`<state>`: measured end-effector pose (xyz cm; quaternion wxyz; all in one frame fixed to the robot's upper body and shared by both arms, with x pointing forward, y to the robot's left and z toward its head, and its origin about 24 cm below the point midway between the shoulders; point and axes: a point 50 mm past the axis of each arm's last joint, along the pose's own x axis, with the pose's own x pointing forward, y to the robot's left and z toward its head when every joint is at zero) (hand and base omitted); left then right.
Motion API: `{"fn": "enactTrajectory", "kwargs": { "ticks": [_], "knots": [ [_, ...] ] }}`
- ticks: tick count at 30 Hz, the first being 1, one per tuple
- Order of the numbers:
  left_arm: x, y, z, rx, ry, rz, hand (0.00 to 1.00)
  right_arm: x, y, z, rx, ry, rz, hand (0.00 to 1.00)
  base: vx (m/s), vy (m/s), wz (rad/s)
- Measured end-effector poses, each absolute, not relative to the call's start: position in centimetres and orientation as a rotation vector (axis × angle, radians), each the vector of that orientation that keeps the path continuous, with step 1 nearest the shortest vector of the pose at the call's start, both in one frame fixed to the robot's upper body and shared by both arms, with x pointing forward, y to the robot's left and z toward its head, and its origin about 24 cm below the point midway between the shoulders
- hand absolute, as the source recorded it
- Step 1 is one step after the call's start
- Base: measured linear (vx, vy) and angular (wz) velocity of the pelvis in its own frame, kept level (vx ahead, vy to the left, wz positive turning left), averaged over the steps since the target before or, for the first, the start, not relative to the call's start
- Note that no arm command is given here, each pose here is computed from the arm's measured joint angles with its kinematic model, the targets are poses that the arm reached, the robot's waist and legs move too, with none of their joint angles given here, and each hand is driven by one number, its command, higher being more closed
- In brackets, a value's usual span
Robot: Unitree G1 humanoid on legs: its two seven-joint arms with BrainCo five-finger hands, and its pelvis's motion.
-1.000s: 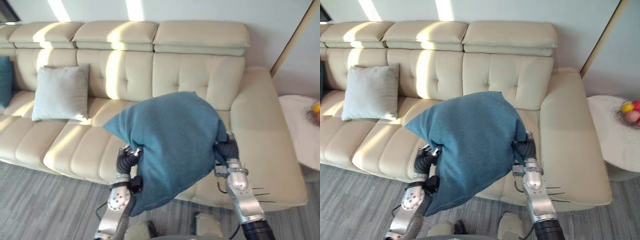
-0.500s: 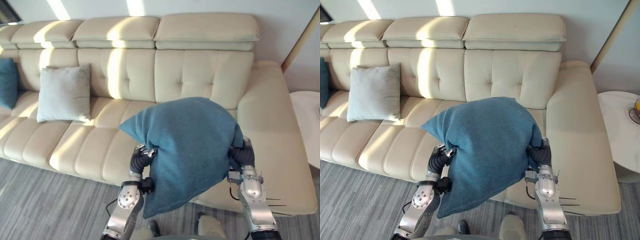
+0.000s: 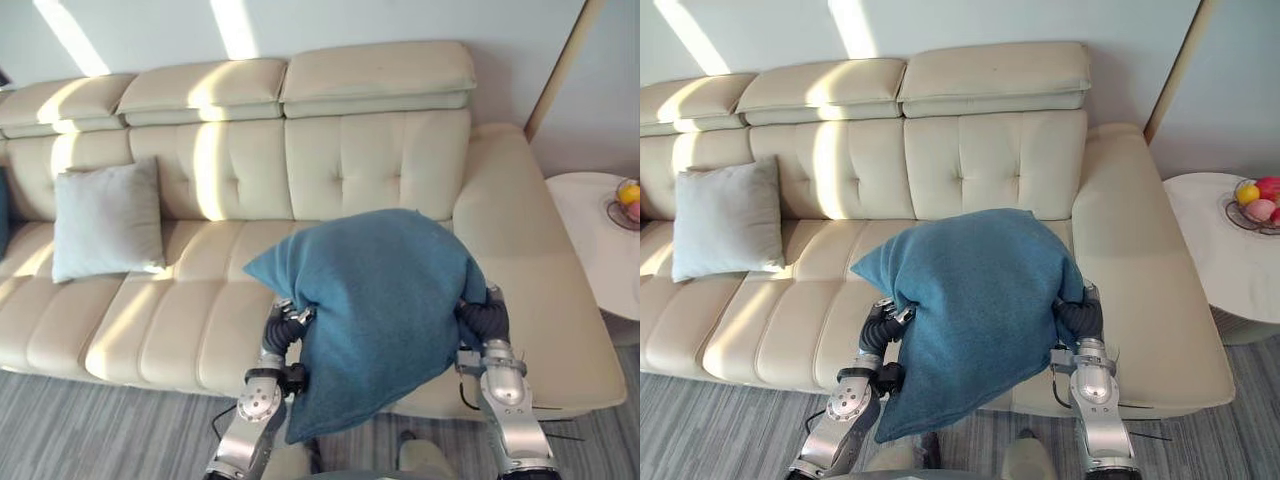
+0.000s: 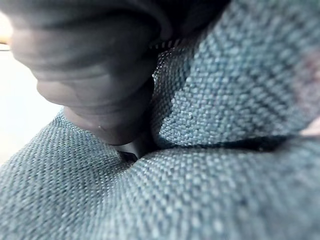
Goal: Pick up cushions and gather them together orderly.
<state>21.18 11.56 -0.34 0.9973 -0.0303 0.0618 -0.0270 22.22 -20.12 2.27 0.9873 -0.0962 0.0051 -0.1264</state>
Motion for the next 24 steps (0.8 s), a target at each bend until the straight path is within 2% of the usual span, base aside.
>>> {"fn": "enactTrajectory", "kwargs": {
  "ticks": [6,12,15,18,20,24],
  "knots": [
    [23.7,11.4,1.8,0.02,0.025,-0.066,1.0,23.5,-19.8,3.4,-0.264,-0.032,-0.278,1.0,0.05,0.065,-0.06],
    [31.2,11.3,8.8,0.155,-0.238,0.007,1.0,30.3,-18.3,10.5,-0.304,-0.31,-0.381,1.0,-0.13,0.014,0.02],
    [36.0,12.4,15.6,0.285,-0.404,0.105,1.0,34.1,-17.1,16.8,-0.288,-0.492,-0.448,1.0,-0.24,0.011,0.0],
    [38.9,13.4,23.7,0.388,-0.569,0.208,1.0,36.1,-15.9,23.4,-0.248,-0.647,-0.506,1.0,-0.14,-0.012,0.05],
    [39.5,14.1,29.7,0.414,-0.678,0.293,1.0,37.0,-15.6,28.5,-0.202,-0.738,-0.559,1.0,-0.11,-0.013,0.08],
    [38.5,13.3,37.7,0.393,-0.839,0.367,1.0,37.1,-15.7,35.3,-0.124,-0.839,-0.647,1.0,-0.08,0.018,0.07]
  ]
}}
